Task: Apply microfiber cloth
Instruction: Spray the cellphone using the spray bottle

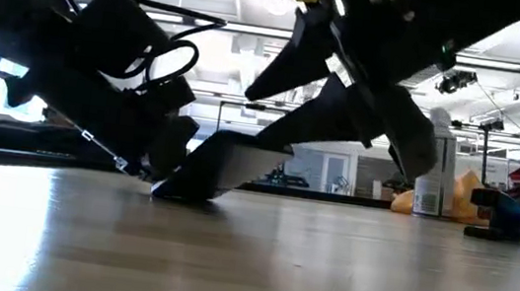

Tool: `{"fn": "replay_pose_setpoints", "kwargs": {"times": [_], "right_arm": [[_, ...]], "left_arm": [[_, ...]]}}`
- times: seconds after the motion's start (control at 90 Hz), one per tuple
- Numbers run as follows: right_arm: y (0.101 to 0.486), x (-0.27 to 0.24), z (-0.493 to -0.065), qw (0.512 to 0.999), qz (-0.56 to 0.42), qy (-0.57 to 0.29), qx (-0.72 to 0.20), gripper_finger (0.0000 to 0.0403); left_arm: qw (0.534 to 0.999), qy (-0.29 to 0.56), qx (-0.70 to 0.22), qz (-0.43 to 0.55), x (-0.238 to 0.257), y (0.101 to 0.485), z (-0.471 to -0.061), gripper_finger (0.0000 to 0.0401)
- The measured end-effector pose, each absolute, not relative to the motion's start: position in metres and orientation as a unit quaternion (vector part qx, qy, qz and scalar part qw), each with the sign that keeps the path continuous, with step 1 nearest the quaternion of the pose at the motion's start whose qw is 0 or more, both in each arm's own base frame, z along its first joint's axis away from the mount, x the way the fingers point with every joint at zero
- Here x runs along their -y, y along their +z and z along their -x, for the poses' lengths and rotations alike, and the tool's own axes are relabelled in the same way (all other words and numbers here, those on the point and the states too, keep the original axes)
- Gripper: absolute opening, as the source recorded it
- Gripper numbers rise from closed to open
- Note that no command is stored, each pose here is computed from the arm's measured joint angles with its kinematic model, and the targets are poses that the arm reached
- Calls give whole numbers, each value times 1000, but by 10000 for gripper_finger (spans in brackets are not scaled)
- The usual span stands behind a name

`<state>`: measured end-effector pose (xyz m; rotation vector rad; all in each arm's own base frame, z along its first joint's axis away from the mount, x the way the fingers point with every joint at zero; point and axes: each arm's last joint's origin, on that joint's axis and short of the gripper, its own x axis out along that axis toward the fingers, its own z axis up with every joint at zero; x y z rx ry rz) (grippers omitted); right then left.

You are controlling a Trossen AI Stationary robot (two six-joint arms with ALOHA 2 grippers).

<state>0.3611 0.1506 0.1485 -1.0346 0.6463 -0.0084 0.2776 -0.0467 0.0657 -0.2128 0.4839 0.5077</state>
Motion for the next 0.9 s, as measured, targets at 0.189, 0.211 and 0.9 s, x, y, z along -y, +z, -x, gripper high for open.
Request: {"fn": "replay_pose_setpoints", "kwargs": {"times": [0.189,0.211,0.9], "right_arm": [[146,-150,-359,778,544,39,-313,194],[145,-150,-359,770,552,46,-316,194],[129,-144,-348,800,439,110,-395,194]], "left_arm": [[934,248,-235,104,47,66,-278,0],[934,248,-235,104,47,66,-278,0],[934,250,-236,100,47,66,-278,0]]}}
